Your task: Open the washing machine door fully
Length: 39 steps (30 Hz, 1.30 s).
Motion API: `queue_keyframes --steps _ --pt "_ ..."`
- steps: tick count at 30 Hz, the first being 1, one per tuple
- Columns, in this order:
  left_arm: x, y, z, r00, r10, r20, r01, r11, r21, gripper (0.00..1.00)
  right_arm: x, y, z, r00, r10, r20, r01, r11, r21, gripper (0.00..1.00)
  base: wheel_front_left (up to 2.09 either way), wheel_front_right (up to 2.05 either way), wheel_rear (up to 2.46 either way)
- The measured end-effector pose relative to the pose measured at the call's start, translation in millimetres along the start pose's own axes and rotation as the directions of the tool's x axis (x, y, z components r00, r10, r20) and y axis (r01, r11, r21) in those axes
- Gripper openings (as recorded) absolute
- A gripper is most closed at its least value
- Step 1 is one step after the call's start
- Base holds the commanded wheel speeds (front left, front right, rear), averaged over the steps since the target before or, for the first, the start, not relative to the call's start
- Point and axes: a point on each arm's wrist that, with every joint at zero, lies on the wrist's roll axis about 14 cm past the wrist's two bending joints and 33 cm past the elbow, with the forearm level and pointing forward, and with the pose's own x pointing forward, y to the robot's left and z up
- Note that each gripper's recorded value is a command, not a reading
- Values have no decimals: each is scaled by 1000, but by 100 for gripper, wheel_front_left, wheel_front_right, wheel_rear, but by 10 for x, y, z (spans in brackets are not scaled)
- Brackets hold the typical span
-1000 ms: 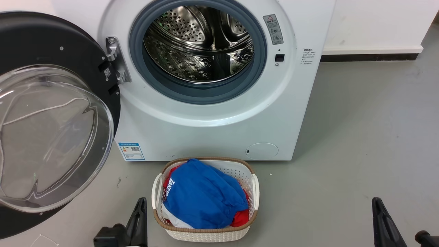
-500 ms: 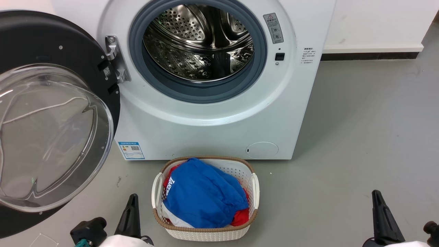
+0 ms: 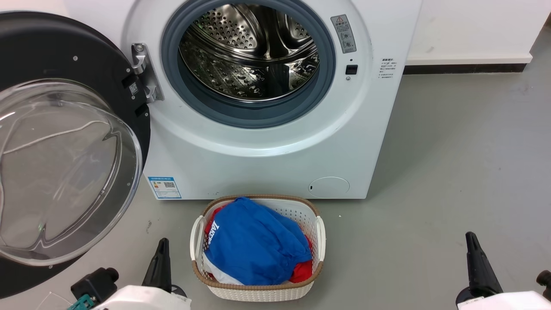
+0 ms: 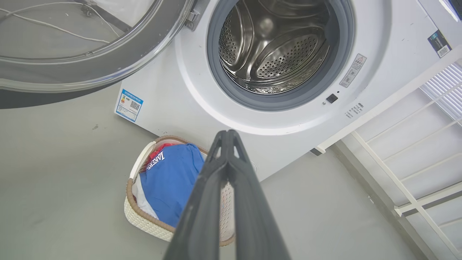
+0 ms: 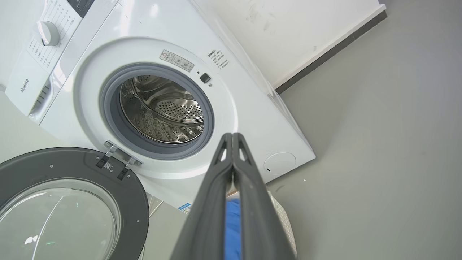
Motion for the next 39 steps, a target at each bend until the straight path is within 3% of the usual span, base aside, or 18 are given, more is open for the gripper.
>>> queue_keyframes --steps 18,39 --pt "86 31 38 1000 9 -17 -14 968 -250 0 126 -6 -4 1000 -15 -17 18 973 229 0 0 0 0" --pt "174 22 98 1000 -8 -20 -2 878 -479 0 251 13 -13 999 -12 -39 28 898 439 0 0 0 0"
